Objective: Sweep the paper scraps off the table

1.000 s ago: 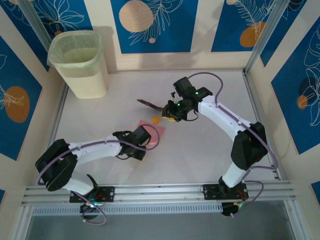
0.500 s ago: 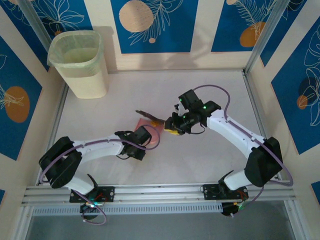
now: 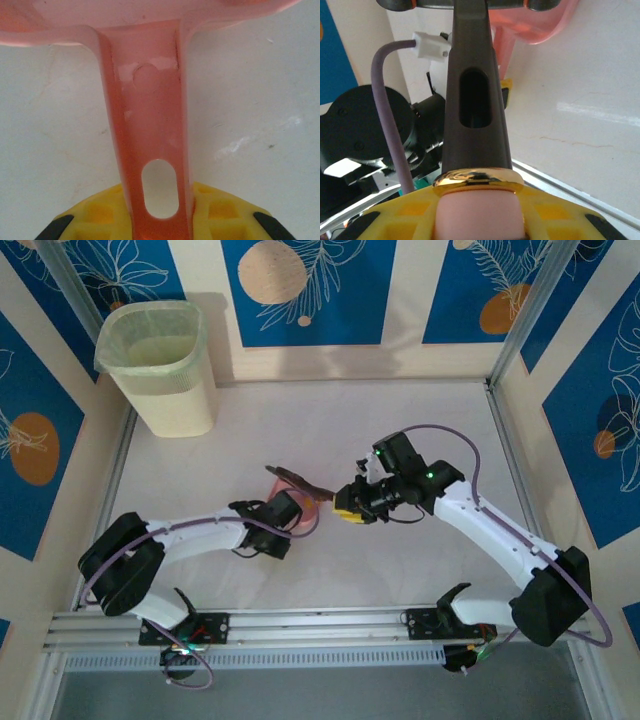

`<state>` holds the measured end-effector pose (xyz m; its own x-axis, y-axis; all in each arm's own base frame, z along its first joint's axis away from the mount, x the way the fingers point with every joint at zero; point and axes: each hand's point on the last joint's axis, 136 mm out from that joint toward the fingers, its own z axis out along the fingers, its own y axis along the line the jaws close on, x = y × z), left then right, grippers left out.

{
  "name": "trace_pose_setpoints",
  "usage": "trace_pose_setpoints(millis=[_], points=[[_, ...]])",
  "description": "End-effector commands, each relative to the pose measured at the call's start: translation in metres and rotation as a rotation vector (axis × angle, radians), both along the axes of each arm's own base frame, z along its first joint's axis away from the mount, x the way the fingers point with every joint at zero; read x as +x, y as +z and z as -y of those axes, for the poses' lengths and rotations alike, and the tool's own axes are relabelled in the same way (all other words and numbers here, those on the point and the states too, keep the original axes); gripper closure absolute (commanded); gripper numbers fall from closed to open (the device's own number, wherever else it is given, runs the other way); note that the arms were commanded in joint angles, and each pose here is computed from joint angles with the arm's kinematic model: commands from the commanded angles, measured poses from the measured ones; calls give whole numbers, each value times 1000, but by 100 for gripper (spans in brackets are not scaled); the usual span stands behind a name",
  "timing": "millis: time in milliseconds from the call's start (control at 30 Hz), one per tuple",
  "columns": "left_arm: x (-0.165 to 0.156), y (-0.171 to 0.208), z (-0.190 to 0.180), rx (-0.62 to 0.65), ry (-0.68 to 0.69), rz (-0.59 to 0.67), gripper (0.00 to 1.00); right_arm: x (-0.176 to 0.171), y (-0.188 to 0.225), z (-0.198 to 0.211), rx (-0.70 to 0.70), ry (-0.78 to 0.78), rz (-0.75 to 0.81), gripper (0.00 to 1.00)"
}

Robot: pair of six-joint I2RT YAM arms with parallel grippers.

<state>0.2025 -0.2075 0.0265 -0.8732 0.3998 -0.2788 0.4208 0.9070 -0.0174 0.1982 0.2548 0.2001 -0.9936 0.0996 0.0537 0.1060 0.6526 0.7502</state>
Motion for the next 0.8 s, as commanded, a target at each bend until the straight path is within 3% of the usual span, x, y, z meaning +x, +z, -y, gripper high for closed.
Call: trace_pose_setpoints(millis=[0, 200, 433, 767], points=[[-6, -5, -9, 6, 6, -39, 100, -3, 12, -4, 78, 18, -20, 100], [-5, -3, -12, -6, 21, -35, 100, 10, 23, 12, 80, -37, 43, 100], [-3, -2, -17, 7, 27, -18, 100, 31, 32, 28, 204, -121, 39, 100], [-3, -4, -15, 7, 22, -25, 100, 30, -7, 29, 141, -117, -44, 100]])
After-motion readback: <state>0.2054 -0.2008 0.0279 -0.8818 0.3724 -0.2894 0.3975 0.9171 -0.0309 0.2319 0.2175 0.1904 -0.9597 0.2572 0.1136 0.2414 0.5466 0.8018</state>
